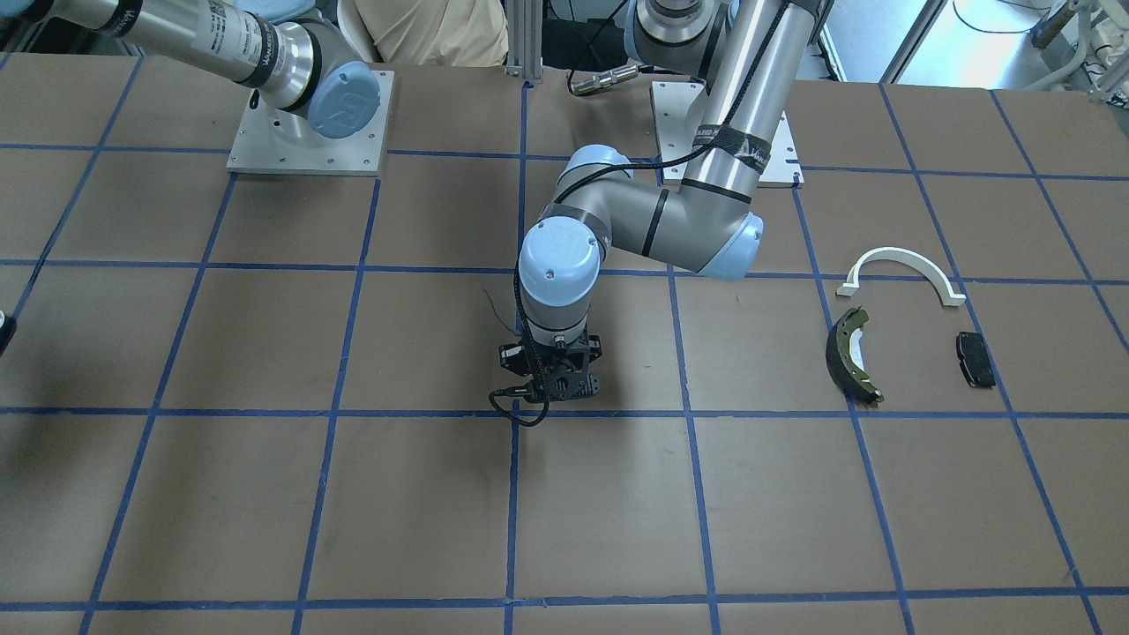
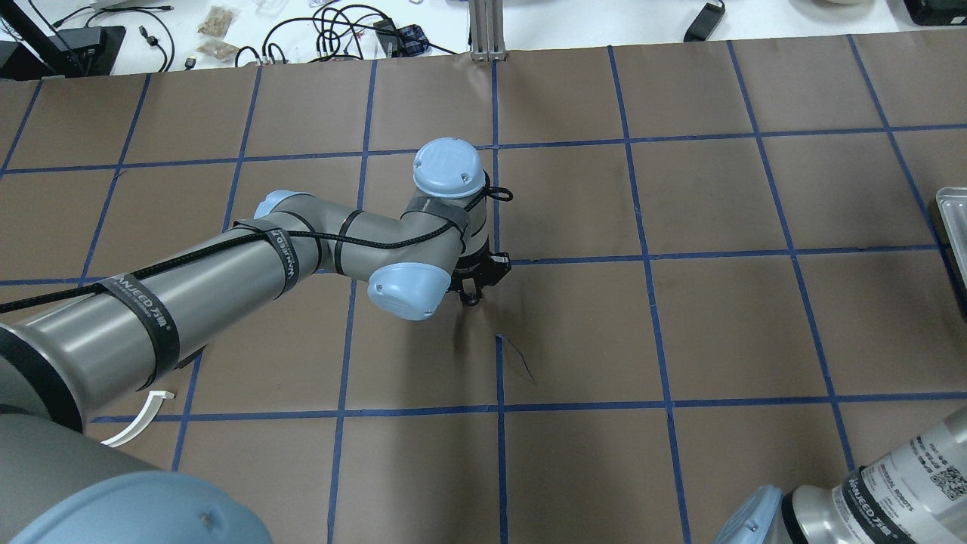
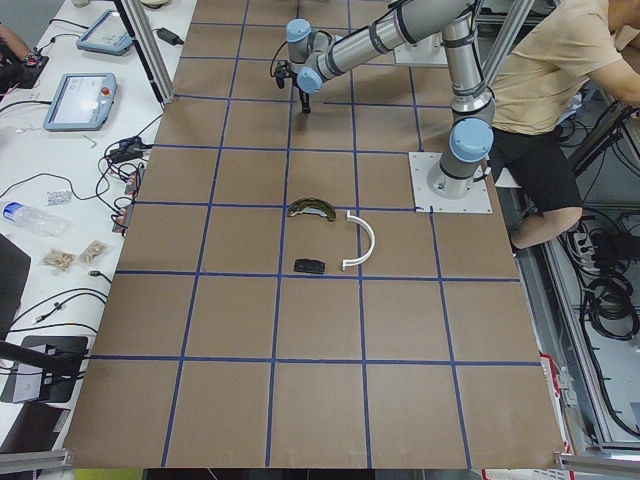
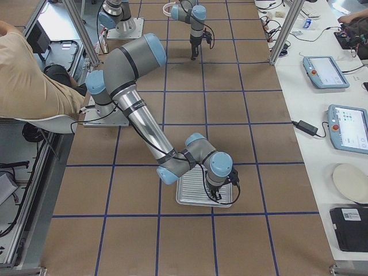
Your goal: Place bearing gear from tray to pile
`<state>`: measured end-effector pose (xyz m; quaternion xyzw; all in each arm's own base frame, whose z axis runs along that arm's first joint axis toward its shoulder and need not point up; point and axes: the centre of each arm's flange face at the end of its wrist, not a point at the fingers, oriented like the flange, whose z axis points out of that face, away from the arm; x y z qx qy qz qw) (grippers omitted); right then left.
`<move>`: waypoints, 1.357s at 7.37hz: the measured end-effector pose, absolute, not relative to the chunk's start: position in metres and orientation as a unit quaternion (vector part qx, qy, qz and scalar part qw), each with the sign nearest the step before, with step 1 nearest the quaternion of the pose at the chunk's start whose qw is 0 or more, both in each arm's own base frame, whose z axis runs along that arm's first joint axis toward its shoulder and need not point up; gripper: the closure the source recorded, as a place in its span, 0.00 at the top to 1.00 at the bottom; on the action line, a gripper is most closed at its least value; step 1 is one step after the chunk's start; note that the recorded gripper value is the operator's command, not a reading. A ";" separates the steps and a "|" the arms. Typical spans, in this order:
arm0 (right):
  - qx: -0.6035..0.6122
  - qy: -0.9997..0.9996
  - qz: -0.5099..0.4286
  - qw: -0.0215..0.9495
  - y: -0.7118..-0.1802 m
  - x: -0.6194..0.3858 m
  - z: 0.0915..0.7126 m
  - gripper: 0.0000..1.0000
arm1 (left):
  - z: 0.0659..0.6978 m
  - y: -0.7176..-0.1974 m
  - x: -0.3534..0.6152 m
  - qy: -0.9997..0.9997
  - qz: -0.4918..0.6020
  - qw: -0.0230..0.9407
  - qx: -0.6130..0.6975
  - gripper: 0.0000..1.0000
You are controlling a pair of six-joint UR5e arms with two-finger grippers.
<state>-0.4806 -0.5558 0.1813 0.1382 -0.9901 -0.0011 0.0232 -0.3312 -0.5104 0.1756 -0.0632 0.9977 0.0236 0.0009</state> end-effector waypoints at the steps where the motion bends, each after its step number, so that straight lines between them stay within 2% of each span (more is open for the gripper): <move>1: 0.137 -0.990 -0.001 0.025 -0.558 -0.478 0.184 0.04 | 0.187 -0.520 -0.323 0.997 0.019 0.000 -0.068 0.00; 3: 0.128 -0.991 0.002 0.028 -0.570 -0.457 0.202 0.04 | 0.239 -0.559 -0.265 0.997 0.044 0.010 -0.065 0.00; 5: 0.121 -0.992 0.003 0.027 -0.605 -0.374 0.242 0.04 | 0.293 -0.586 -0.171 0.996 0.088 0.018 -0.023 0.00; 7: 0.087 -0.996 -0.001 0.018 -0.627 -0.228 0.276 0.03 | 0.312 -0.596 -0.058 0.994 0.105 0.034 0.026 0.00; 10: 0.038 -0.999 -0.015 -0.008 -0.587 0.010 0.278 0.03 | 0.293 -0.580 0.092 0.989 0.126 0.021 0.070 0.00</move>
